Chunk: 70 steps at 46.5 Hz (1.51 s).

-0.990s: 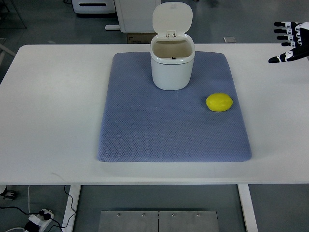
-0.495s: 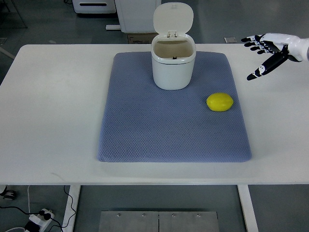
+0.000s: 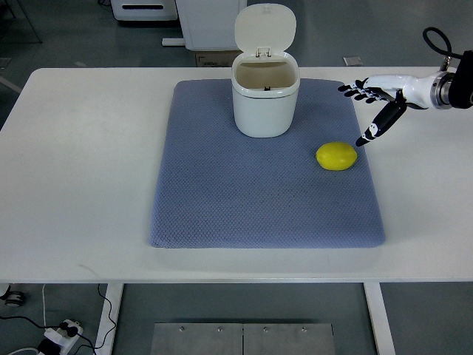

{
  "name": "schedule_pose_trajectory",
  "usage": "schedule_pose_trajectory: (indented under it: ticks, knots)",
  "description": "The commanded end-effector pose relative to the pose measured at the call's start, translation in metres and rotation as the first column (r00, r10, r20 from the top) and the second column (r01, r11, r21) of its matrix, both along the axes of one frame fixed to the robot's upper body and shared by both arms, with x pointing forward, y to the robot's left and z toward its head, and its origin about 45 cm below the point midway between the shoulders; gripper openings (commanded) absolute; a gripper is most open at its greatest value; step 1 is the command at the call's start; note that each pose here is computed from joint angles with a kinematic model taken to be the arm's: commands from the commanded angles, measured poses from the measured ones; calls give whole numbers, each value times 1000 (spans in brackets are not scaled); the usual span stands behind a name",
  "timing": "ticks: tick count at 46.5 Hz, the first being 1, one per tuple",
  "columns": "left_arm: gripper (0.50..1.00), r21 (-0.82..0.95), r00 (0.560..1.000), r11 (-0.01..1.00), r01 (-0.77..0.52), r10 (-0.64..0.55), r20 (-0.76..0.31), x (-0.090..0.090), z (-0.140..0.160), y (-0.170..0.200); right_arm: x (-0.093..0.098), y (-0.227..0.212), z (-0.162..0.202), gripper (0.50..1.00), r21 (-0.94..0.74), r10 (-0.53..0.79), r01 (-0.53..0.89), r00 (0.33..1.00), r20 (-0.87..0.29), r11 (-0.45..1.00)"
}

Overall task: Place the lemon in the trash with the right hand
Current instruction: 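Move the right hand over the yellow lemon, then close the right hand's fingers around the yellow lemon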

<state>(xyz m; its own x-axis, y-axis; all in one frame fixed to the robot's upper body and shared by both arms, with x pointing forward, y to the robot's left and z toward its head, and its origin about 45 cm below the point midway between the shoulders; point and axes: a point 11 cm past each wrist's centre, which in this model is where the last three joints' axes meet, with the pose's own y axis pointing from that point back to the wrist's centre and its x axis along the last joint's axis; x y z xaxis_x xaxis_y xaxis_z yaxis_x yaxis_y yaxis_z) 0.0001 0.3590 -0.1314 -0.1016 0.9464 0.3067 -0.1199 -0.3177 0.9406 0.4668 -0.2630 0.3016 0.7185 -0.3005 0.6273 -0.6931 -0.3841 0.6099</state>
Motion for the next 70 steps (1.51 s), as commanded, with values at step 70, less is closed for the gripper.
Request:
schedule_pose_trajectory:
  ticks: [70]
  knots:
    - [1000, 0, 1000, 1000, 0, 0, -1, 0, 0, 0, -2, 24, -25, 1000, 59, 24, -22, 999, -29, 998]
